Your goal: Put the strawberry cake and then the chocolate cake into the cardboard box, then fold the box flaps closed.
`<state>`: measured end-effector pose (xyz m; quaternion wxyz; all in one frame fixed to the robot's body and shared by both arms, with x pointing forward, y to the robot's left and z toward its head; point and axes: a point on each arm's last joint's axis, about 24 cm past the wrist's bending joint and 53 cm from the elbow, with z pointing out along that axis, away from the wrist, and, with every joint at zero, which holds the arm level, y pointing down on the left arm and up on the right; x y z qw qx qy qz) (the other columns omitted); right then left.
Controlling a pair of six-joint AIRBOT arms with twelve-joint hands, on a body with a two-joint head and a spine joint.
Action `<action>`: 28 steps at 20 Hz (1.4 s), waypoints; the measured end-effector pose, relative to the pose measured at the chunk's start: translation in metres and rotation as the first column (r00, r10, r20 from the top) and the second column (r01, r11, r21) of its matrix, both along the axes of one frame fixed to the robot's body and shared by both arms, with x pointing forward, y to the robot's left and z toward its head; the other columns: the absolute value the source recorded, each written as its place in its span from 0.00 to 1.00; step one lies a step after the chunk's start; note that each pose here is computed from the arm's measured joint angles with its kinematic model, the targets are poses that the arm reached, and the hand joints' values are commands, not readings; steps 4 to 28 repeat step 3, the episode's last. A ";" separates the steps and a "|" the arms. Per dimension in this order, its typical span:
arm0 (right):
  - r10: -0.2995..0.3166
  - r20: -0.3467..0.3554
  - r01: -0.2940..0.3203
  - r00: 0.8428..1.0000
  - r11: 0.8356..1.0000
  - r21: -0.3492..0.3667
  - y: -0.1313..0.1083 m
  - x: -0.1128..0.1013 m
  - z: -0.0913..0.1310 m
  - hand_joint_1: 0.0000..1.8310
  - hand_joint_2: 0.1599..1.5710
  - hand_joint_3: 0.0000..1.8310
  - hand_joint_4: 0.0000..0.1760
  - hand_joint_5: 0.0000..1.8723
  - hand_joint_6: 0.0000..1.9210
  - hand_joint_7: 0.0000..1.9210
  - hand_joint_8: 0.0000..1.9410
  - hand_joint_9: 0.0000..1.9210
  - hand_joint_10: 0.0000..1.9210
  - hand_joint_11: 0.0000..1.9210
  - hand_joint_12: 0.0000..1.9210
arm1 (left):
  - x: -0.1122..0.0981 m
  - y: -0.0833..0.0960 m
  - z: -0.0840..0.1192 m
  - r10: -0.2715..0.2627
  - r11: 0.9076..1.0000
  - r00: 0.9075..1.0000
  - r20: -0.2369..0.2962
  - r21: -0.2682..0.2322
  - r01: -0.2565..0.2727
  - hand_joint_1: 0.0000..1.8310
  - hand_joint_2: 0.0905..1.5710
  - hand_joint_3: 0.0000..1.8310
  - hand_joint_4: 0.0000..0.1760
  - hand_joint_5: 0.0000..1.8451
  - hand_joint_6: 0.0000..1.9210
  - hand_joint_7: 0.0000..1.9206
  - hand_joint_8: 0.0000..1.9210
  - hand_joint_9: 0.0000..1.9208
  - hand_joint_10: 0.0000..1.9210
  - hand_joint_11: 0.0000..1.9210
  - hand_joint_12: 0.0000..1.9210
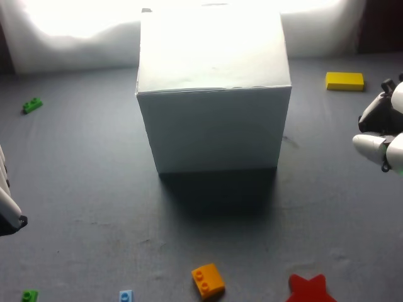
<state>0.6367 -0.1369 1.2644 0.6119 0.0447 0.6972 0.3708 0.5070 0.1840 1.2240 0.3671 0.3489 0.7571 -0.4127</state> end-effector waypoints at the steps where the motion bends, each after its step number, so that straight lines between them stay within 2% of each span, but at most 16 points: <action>1: 0.005 0.003 -0.005 1.000 1.000 -0.009 0.001 -0.001 -0.001 0.09 1.00 0.05 0.00 0.53 0.88 0.64 0.81 0.63 0.93 0.62 1.00 | 0.000 0.000 0.000 0.000 1.000 1.000 -0.001 -0.002 0.000 0.22 0.95 0.00 0.00 0.52 0.94 0.62 0.97 0.64 1.00 0.65 1.00; 3: 0.029 0.016 -0.028 0.999 0.999 -0.043 0.005 -0.004 -0.005 0.06 1.00 0.06 0.00 0.53 0.88 0.64 0.78 0.62 0.92 0.62 1.00 | 0.000 0.001 0.000 0.004 1.000 1.000 -0.003 -0.002 -0.004 0.23 0.94 0.00 0.00 0.53 0.94 0.62 0.98 0.65 1.00 0.66 1.00; 28: 0.029 0.016 -0.028 0.999 0.999 -0.043 0.005 -0.004 -0.005 0.06 1.00 0.06 0.00 0.53 0.88 0.64 0.78 0.62 0.92 0.62 1.00 | 0.000 0.001 0.000 0.004 1.000 1.000 -0.003 -0.002 -0.004 0.23 0.94 0.00 0.00 0.53 0.94 0.62 0.98 0.65 1.00 0.66 1.00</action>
